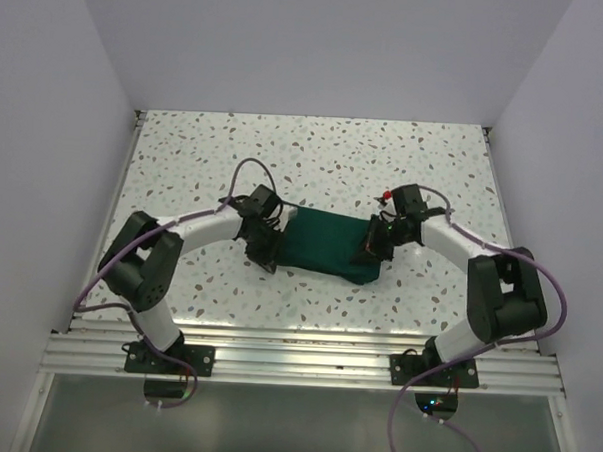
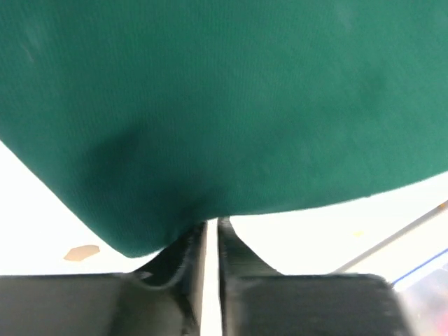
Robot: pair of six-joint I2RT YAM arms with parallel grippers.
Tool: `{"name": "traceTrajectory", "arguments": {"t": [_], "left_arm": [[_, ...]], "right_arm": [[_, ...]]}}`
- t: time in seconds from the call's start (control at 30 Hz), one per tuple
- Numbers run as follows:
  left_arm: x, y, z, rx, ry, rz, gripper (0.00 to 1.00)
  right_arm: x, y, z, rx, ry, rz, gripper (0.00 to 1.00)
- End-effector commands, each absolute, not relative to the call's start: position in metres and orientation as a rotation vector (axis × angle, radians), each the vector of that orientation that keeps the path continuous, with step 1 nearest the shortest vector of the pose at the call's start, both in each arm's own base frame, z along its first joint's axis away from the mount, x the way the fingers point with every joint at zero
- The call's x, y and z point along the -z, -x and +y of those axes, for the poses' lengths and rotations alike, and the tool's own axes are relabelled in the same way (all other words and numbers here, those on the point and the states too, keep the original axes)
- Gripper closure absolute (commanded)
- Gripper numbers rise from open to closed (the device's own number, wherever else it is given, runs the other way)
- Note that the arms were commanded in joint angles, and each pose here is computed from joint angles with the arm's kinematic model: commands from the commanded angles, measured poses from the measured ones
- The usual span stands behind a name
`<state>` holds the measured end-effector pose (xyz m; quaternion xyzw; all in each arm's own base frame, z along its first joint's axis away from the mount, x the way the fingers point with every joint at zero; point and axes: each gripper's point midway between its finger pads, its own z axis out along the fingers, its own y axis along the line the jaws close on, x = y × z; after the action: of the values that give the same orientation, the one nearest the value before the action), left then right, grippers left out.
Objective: Prepare the surgical pack
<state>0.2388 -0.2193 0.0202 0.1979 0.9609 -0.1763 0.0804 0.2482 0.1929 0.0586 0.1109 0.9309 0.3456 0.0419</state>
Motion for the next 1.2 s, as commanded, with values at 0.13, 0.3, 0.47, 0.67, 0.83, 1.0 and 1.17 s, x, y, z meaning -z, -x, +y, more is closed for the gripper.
{"name": "traceTrajectory", "arguments": {"t": [0.13, 0.3, 0.47, 0.67, 0.83, 1.0, 1.17], "left_arm": [[-0.088, -0.218, -0.217, 0.659, -0.635, 2.732, 0.69], [-0.117, -0.219, -0.214, 0.658, -0.552, 2.674, 0.71], [-0.139, -0.255, -0.212, 0.551, -0.420, 2.589, 0.77], [-0.156, -0.311, -0.200, 0.503, -0.207, 2.511, 0.73], [-0.156, -0.333, -0.196, 0.513, -0.164, 2.514, 0.72], [-0.163, -0.331, -0.207, 0.619, -0.181, 2.473, 0.72], [-0.151, -0.320, -0.212, 0.688, -0.192, 2.490, 0.75]], "right_arm": [[-0.113, -0.234, 0.146, -0.674, -0.169, 2.912, 0.97], [-0.103, -0.223, 0.151, -0.736, -0.198, 2.916, 0.96], [-0.071, -0.220, 0.158, -0.798, -0.275, 2.922, 0.98], [-0.035, -0.239, 0.163, -0.790, -0.280, 2.933, 1.00], [-0.048, -0.228, 0.154, -0.740, -0.200, 2.944, 1.00], [-0.070, -0.220, 0.144, -0.685, -0.140, 2.948, 1.00], [-0.088, -0.229, 0.154, -0.760, -0.140, 2.901, 0.99]]}}
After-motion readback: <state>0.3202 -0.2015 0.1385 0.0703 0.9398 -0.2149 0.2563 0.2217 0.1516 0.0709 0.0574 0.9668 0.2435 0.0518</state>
